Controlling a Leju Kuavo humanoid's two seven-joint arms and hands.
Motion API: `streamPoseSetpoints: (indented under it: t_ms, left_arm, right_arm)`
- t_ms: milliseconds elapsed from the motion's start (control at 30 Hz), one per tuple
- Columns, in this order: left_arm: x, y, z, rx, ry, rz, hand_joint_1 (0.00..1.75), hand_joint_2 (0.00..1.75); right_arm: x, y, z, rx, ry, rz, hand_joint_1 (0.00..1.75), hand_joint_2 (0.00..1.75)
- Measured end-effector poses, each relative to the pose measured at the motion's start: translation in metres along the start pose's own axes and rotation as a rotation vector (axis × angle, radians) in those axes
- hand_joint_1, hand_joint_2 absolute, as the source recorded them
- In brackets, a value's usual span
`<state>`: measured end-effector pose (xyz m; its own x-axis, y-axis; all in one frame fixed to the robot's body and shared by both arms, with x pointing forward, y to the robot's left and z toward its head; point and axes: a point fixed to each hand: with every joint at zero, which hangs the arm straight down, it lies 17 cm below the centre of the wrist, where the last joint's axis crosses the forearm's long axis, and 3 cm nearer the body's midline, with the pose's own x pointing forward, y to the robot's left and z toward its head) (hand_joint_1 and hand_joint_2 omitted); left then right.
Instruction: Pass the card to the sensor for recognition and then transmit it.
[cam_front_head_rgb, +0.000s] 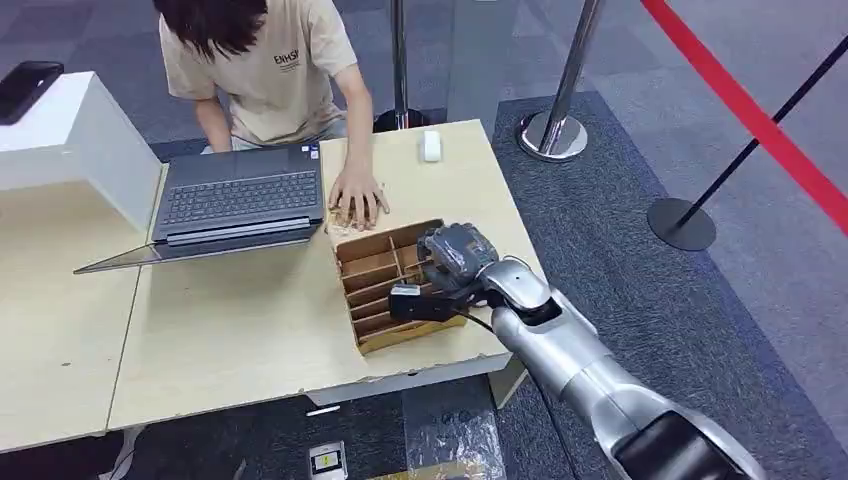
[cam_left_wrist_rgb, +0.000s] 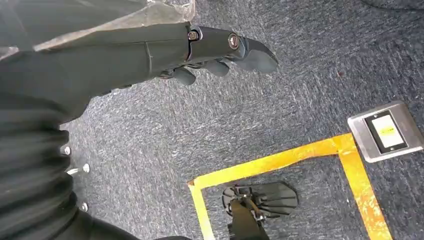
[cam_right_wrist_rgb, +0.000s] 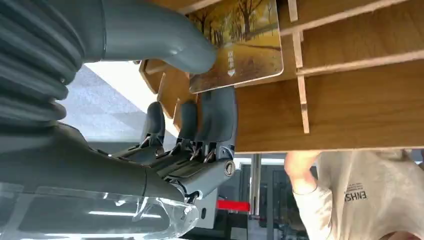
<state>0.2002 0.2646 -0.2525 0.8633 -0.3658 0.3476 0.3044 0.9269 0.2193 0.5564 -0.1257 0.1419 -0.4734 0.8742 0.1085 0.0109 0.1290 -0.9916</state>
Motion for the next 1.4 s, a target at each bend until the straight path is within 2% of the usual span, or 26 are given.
streamPoseSetpoints:
  t_ms: [67,133,467,667,800,933,1400]
  left_arm:
    - [0.001,0.000,0.000,0.000,-0.001,0.001,0.00,1.75]
    - [0.000,-0.001,0.000,-0.002,0.002,0.001,0.00,1.75]
    - [0.002,-0.002,0.000,-0.004,0.002,0.008,0.00,1.75]
    - [0.001,-0.002,0.000,-0.005,0.003,0.013,0.00,1.75]
    - [0.000,-0.002,0.000,-0.005,0.005,0.015,0.00,1.75]
    - [-0.001,-0.002,0.000,-0.005,0.007,0.015,0.00,1.75]
    - [-0.002,0.001,0.000,-0.002,0.008,0.004,0.00,1.75]
  right_arm:
    - [0.000,0.001,0.000,0.004,0.001,0.001,1.27,1.75]
    - [-0.001,0.002,0.000,0.009,0.001,0.002,1.75,1.75]
    - [0.001,0.003,-0.002,0.018,-0.008,-0.013,1.75,1.75]
    - [0.001,0.002,-0.003,0.023,-0.003,-0.089,1.75,1.75]
    - [-0.001,-0.004,-0.005,0.077,-0.003,-0.164,1.75,1.75]
    - [-0.006,-0.035,-0.014,0.073,-0.016,-0.203,1.75,1.75]
    - [-0.020,-0.194,-0.048,-0.149,-0.081,-0.272,1.75,1.75]
